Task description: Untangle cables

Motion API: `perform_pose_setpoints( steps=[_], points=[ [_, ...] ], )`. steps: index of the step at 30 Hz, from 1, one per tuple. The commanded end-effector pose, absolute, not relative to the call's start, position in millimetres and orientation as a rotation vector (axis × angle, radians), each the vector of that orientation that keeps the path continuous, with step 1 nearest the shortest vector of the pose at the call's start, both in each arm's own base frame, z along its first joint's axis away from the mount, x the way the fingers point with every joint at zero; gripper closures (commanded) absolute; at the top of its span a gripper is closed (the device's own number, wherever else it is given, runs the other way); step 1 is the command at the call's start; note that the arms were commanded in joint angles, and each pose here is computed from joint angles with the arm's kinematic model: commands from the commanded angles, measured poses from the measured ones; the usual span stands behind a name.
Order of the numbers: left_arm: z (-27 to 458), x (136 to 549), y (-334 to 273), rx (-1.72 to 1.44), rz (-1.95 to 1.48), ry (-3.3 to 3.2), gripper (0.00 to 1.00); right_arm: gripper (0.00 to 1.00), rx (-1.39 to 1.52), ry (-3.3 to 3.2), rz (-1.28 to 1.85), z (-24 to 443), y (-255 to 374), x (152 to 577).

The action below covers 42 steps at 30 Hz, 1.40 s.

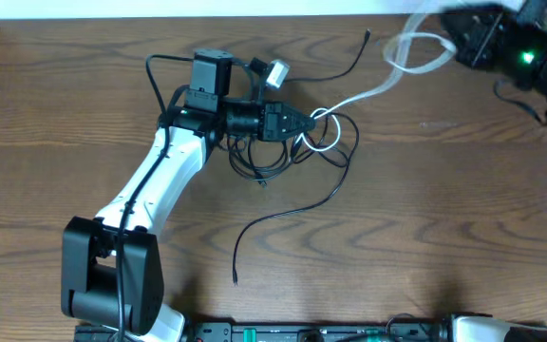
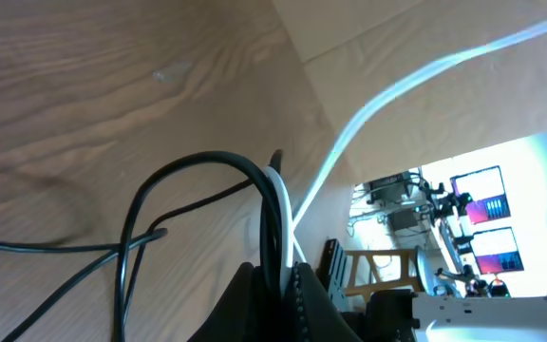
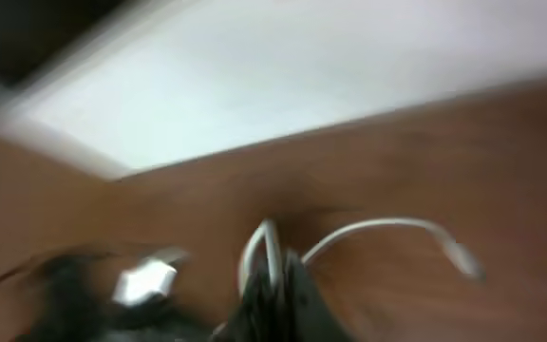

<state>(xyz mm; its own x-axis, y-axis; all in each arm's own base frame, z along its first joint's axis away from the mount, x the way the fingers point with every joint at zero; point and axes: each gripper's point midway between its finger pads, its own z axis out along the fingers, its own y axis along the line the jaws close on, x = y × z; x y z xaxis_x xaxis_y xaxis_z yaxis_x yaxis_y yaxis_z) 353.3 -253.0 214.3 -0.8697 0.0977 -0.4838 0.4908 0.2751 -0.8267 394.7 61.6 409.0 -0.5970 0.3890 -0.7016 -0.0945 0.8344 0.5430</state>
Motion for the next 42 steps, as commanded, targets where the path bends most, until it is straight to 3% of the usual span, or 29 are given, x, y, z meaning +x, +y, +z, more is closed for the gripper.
perform_pose_setpoints(
  steps=[1,7,8,10,15,20,25,29,37,42],
  points=[
    [216,353,-253,0.555,-1.635,2.198,0.92,0.99,0.578,2.209,0.041,356,-39,395],
    [226,343,-256,0.6,-1.734,2.157,0.89,0.99,0.614,2.413,-0.093,297,-49,397],
    [227,341,-256,0.606,-1.746,2.15,0.89,0.94,0.629,2.44,-0.097,288,-49,398],
    [228,340,-256,0.61,-1.755,2.147,0.9,0.72,0.588,2.531,0.025,268,-29,402],
    [222,347,-255,0.582,-1.693,2.174,0.9,0.57,-0.088,2.616,0.769,266,85,392],
    [203,360,-248,0.49,-1.547,2.269,0.9,0.43,-0.293,2.646,0.944,265,127,364],
    [192,367,-243,0.439,-1.46,2.32,0.9,0.41,-0.377,2.785,0.888,247,151,335],
    [192,367,-243,0.439,-1.46,2.321,0.9,0.4,-0.257,2.892,0.868,222,174,326],
    [195,366,-243,0.432,-1.474,2.32,0.91,0.44,-0.077,2.885,0.934,159,215,337],
    [200,362,-245,0.443,-1.501,2.308,0.91,0.49,-0.071,2.767,0.971,142,227,357]
  ],
)
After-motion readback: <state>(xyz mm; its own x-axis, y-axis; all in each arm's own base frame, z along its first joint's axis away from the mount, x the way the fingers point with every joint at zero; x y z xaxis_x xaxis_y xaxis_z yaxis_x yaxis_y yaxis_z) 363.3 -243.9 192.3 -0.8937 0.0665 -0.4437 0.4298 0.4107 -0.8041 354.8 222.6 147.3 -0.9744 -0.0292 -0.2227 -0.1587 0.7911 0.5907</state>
